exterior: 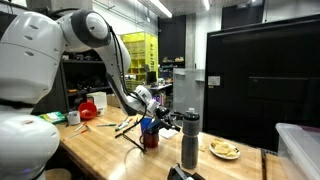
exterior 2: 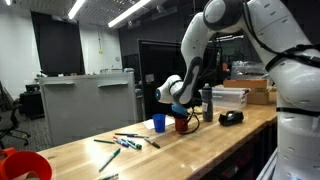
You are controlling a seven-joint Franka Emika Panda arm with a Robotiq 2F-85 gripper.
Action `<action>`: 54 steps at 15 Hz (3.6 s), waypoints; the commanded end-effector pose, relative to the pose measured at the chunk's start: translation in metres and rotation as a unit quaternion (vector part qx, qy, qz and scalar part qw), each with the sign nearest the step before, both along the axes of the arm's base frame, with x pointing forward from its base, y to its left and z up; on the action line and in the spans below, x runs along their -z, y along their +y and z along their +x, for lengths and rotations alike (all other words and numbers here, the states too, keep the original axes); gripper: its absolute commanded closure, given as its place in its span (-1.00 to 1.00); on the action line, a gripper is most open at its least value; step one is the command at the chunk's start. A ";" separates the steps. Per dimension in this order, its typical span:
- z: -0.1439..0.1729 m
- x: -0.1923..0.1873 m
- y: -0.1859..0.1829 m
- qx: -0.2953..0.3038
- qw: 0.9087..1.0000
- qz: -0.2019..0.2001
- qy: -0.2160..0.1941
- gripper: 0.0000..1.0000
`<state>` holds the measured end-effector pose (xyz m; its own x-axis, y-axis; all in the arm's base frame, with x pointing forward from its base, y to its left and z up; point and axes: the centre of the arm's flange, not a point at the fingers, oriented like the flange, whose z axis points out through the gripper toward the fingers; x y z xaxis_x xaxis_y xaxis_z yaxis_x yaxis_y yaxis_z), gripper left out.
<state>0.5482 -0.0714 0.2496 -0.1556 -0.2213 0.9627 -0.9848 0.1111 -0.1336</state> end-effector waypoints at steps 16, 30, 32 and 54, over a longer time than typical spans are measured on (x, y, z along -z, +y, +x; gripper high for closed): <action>-0.055 -0.061 0.013 -0.011 0.996 -0.018 -0.085 -1.00; -0.075 -0.045 0.025 -0.025 0.998 -0.022 -0.059 -1.00; -0.080 -0.039 0.030 -0.030 0.998 -0.021 -0.052 -1.00; -0.097 0.045 0.009 -0.009 1.000 0.002 -0.004 -1.00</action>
<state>0.4616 -0.0547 0.2246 -0.1466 -0.2536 0.9561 -0.9878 0.0880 -0.1281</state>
